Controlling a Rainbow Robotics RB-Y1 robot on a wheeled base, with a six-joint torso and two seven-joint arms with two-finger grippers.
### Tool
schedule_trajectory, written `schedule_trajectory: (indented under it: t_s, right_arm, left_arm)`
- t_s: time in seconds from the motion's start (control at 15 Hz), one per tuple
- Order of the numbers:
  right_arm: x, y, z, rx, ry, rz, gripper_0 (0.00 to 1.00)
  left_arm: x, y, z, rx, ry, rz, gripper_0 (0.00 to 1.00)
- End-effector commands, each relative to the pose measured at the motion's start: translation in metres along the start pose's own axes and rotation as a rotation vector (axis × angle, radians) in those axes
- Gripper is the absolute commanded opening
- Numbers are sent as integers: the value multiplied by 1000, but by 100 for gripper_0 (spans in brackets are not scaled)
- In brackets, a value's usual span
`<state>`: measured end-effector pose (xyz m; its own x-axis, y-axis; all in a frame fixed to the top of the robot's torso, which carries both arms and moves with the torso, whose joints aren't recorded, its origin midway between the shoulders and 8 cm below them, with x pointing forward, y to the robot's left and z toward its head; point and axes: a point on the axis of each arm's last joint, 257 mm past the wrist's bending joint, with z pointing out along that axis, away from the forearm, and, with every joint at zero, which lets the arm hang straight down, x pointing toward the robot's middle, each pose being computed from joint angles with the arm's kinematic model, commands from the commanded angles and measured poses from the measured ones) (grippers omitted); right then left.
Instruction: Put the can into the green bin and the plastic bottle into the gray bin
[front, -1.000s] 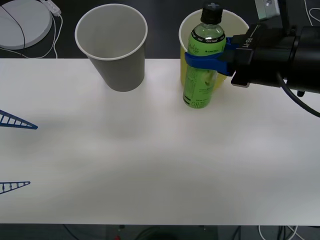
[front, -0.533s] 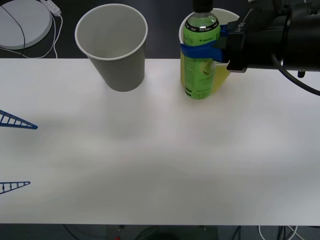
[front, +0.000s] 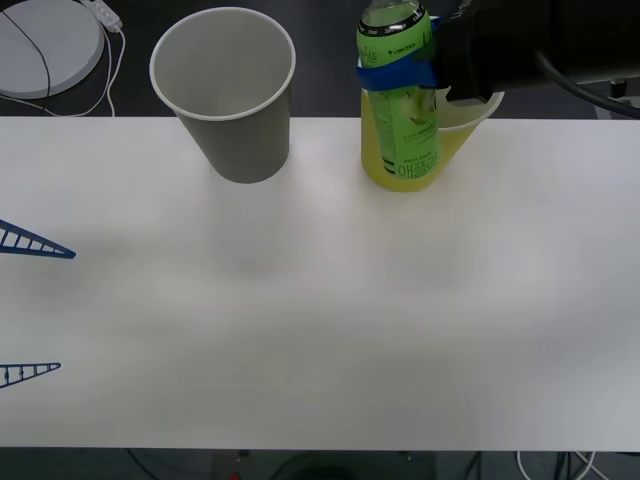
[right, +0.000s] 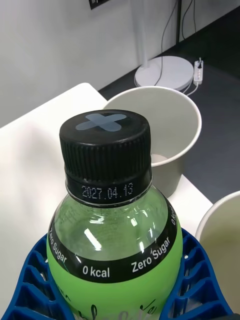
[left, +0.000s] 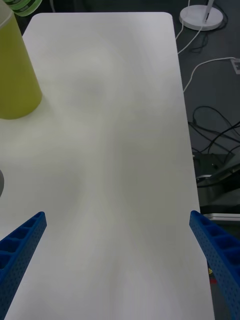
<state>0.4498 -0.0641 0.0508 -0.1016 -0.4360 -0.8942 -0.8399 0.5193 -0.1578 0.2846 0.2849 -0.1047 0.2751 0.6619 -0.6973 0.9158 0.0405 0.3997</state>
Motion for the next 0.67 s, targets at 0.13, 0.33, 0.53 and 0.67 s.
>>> schedule_trajectory:
  t_s: [0.13, 0.33, 0.53, 0.67]
  right_arm:
    - [-9, -7, 9, 22, 58, -43, 0]
    - [-22, -9, 21, 24, 95, -58, 0]
    - [-38, -8, 35, 24, 138, -73, 0]
    - [-47, -7, 44, 29, 174, -78, 0]
  left_arm:
    - [0, 0, 0, 0, 0, 0, 100]
    - [0, 0, 0, 0, 0, 0, 100]
    - [0, 0, 0, 0, 0, 0, 100]
    - [0, 0, 0, 0, 0, 0, 100]
